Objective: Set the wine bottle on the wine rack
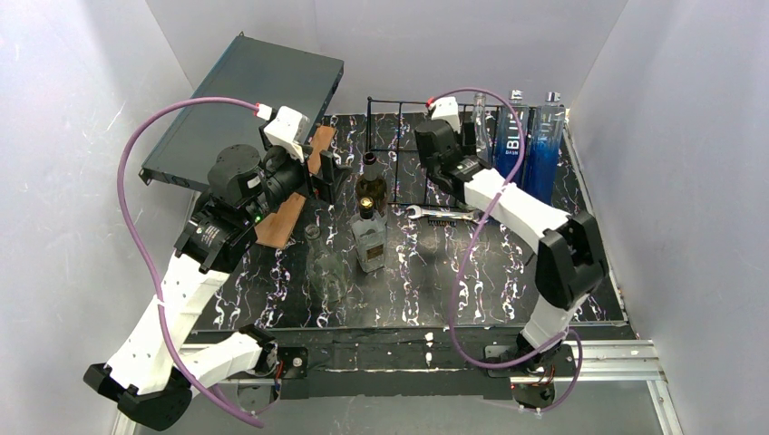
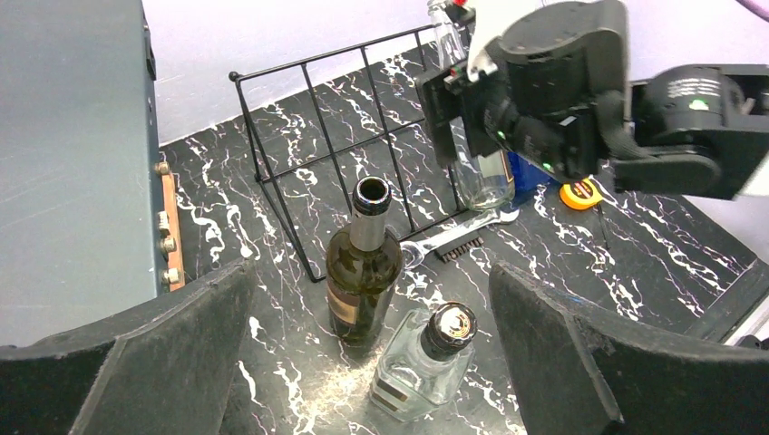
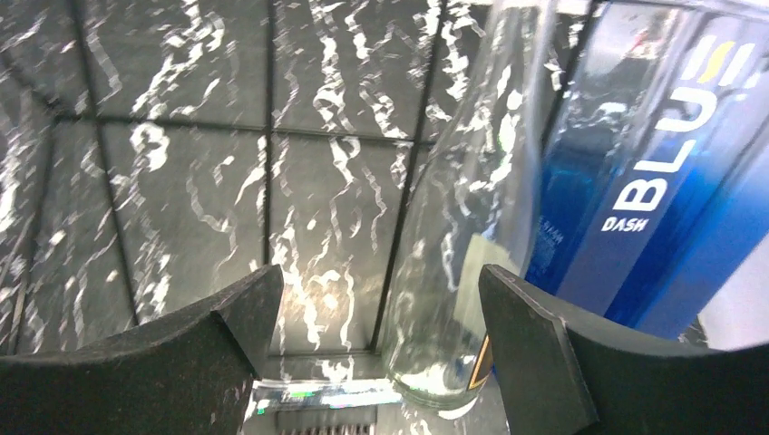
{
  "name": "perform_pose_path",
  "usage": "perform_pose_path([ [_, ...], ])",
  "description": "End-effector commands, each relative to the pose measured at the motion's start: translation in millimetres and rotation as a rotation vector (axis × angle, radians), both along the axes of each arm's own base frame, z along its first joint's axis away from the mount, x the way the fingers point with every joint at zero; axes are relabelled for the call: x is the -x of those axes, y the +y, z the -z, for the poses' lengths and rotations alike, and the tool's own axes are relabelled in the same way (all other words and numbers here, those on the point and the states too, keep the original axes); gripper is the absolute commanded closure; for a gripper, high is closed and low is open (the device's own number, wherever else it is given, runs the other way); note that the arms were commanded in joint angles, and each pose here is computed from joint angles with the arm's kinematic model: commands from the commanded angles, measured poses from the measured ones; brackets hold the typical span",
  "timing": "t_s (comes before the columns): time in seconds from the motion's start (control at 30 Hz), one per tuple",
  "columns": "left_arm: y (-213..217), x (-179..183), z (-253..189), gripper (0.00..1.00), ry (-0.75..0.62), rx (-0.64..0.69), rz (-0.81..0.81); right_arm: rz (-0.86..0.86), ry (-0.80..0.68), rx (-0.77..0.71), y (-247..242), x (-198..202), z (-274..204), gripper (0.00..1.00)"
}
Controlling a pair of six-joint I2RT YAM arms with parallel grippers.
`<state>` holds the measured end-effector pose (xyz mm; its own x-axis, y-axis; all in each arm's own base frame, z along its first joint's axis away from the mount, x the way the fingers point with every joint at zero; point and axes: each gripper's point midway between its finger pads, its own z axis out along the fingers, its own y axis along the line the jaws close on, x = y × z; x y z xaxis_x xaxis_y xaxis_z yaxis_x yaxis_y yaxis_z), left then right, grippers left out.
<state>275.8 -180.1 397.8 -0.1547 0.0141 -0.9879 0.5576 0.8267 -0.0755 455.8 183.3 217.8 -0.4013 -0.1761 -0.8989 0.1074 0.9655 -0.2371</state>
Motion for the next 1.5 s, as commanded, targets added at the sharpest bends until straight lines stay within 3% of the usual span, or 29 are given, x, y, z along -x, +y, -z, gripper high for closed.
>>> perform_pose_path([
  [0.0,-0.2,4.4,-9.5,0.01,-0.035,0.017,0.011,-0.217,0.047,-0.063,31.5,33.0,1.3,0.11],
  [0.2,-0.6,3.2,-8.3,0.01,-0.034,0.017,0.009,-0.492,0.16,-0.151,77.5,105.3,29.4,0.1],
  [0.3,-0.7,2.1,-6.7,0.01,-0.03,0.014,0.007,-0.585,0.132,-0.157,93.7,148.2,28.0,0.09],
  [0.67,-4.3,-1.4,-1.3,0.01,-0.012,0.008,0.013,-0.672,0.128,-0.171,109.8,242.2,27.4,0.08],
  [0.77,-3.6,-2.0,-1.0,0.01,-0.013,0.004,0.009,-0.718,0.116,-0.235,122.8,260.7,22.1,0.07],
  [0.93,-4.9,-1.8,-0.6,0.01,-0.01,0.007,0.015,-0.735,0.083,-0.343,147.0,265.4,6.0,0.06],
  [1.1,-3.9,-3.3,0.6,0.01,-0.011,0.003,0.007,-0.648,0.045,-0.369,159.3,249.1,-1.5,0.02],
  [1.47,-1.8,-2.4,-1.3,0.01,-0.019,0.001,0.001,-0.599,0.002,-0.421,186.1,233.8,-6.3,0.02],
])
